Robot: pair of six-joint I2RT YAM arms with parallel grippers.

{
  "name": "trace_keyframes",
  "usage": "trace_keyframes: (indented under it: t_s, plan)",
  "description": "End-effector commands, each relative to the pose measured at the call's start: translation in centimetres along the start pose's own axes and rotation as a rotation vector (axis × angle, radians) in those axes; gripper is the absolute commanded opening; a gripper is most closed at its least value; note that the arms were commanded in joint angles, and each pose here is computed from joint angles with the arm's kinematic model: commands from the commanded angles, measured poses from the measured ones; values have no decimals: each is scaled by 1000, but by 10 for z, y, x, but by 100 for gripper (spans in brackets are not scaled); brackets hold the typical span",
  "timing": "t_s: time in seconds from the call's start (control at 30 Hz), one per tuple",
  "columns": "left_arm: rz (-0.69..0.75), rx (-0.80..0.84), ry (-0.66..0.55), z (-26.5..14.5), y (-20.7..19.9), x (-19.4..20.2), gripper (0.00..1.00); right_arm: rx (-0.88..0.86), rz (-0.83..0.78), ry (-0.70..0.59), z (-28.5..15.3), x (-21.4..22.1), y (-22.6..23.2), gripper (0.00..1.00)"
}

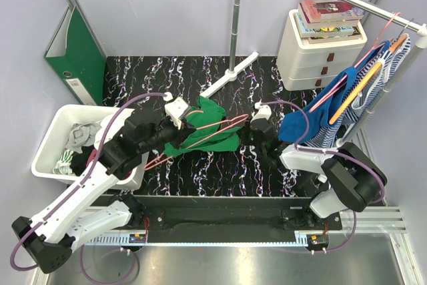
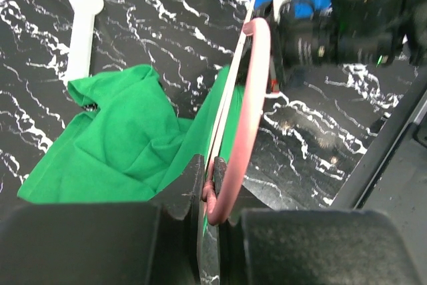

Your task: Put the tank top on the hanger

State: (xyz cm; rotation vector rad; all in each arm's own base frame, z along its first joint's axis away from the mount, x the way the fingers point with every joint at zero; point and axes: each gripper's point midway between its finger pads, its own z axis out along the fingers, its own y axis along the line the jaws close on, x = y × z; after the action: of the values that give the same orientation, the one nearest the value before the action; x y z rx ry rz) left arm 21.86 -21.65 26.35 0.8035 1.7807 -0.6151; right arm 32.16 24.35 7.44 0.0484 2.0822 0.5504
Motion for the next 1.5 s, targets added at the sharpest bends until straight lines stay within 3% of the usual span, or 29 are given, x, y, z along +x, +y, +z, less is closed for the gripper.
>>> trace_keyframes:
  t_s: [0.0, 0.4, 0.7, 1.07, 1.47]
  plan:
    - [48, -19, -28, -8, 4, -5, 0, 9, 12, -103, -6, -38, -7, 0]
    - [79, -12, -22, -11, 2, -2, 0, 86, 13, -154, -20, -65, -38, 0]
    - [78, -27, 9, -6, 4, 4, 0, 71, 5, -190, -43, -89, -31, 0]
    - [68, -54, 10, -5, 8, 3, 0, -148, -13, -113, -68, -95, 21, 0]
    - [69, -47, 1, -6, 7, 2, 0, -371, -136, -56, -80, -83, 134, 0]
